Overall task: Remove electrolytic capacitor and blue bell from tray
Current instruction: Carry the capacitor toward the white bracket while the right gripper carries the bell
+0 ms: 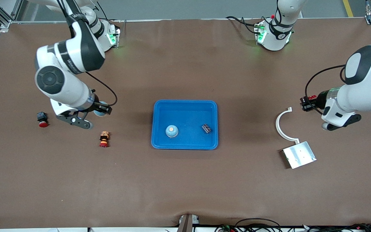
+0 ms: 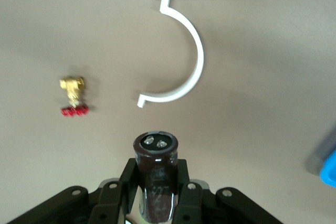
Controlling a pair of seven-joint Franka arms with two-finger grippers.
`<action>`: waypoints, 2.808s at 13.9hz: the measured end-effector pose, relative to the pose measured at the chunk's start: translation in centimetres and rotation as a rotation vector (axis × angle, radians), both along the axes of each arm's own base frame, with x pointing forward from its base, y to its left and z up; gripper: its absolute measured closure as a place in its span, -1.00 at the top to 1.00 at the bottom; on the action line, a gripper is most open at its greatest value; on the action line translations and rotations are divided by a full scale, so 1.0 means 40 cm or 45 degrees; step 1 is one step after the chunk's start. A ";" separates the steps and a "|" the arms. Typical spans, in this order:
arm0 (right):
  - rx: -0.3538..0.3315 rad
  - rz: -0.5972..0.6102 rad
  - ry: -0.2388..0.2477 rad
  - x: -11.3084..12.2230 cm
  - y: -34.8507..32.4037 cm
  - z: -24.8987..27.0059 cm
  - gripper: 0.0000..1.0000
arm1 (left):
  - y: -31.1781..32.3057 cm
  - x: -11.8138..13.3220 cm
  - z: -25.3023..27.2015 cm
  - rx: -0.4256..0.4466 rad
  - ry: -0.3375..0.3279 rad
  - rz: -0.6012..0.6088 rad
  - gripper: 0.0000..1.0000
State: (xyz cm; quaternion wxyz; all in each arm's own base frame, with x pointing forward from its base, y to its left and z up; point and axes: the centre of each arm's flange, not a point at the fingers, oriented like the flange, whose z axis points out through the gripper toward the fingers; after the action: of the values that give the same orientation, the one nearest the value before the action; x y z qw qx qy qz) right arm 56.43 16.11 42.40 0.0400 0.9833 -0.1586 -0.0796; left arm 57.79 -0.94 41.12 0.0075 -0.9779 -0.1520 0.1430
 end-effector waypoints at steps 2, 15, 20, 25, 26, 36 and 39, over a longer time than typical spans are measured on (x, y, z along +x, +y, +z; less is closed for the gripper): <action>0.014 0.031 0.009 -0.007 -0.048 0.021 0.29 | 0.059 0.006 -0.021 -0.012 -0.055 -0.032 -0.33; 0.116 0.280 0.019 -0.087 -0.383 0.031 0.29 | 0.147 0.006 -0.329 0.049 -0.076 -0.226 -0.33; 0.134 0.359 -0.033 -0.148 -0.459 -0.027 0.29 | 0.142 0.010 -0.446 0.066 -0.059 -0.225 -0.33; 0.148 0.430 -0.062 -0.186 -0.538 -0.100 0.29 | 0.074 0.023 -0.517 0.084 -0.026 -0.210 -0.33; 0.149 0.443 -0.068 -0.195 -0.553 -0.115 0.29 | 0.059 0.025 -0.524 0.094 -0.027 -0.208 -0.33; 0.098 0.608 -0.213 -0.314 -0.706 -0.281 0.29 | 0.083 0.023 -0.553 0.108 -0.011 -0.183 -0.33; 0.057 0.630 -0.227 -0.335 -0.736 -0.303 0.29 | 0.081 0.022 -0.559 0.103 -0.006 -0.184 -0.33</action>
State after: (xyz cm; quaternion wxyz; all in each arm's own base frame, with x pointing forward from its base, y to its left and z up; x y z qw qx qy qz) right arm 43.04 -13.34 30.28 0.0224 0.9959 0.0856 0.0160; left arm 58.67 2.31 18.76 0.0571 -0.9856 -0.0868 0.1334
